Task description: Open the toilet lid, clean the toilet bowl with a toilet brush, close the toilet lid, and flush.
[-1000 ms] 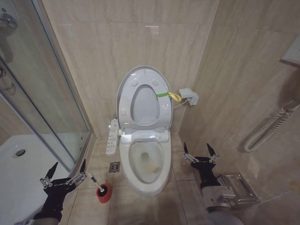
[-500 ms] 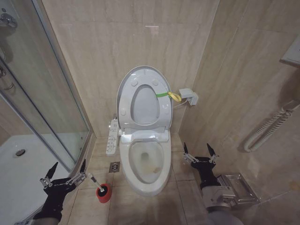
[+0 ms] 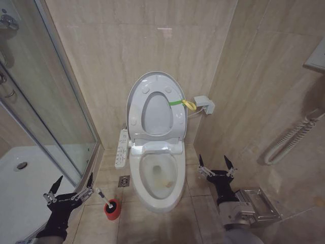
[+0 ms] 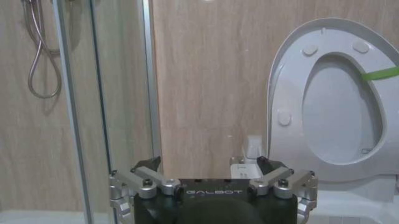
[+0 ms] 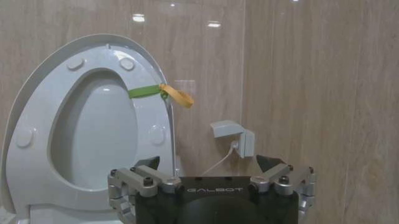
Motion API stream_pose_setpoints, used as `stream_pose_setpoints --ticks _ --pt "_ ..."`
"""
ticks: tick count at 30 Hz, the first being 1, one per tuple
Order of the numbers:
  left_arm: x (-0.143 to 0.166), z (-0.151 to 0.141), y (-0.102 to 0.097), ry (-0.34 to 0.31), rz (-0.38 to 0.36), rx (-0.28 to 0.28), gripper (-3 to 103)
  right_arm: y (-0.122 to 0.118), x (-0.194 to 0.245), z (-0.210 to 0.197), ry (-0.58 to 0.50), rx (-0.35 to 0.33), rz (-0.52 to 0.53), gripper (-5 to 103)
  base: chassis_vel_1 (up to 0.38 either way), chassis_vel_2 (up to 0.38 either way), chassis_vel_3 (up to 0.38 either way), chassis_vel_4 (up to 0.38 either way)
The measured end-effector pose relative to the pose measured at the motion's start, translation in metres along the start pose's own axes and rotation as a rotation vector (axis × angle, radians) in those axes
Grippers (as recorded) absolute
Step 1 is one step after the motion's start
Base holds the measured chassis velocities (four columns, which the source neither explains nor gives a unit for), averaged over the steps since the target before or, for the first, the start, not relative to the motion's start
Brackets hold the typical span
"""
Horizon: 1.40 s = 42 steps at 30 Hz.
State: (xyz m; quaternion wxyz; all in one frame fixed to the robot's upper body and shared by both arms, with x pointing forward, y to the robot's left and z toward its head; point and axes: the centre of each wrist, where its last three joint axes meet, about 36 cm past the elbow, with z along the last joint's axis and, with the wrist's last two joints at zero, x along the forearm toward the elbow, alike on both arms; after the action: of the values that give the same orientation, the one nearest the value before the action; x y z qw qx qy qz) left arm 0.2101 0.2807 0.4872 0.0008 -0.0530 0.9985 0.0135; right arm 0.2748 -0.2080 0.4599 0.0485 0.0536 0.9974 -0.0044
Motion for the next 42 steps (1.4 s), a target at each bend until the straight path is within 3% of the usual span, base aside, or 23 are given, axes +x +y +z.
stream_pose_setpoints --ticks 42 --pt "0.0000 0.0000 0.0000 0.000 0.000 0.000 100 0.0000 0.0000 0.0000 0.000 0.000 0.000 100 0.000 0.000 0.000 0.000"
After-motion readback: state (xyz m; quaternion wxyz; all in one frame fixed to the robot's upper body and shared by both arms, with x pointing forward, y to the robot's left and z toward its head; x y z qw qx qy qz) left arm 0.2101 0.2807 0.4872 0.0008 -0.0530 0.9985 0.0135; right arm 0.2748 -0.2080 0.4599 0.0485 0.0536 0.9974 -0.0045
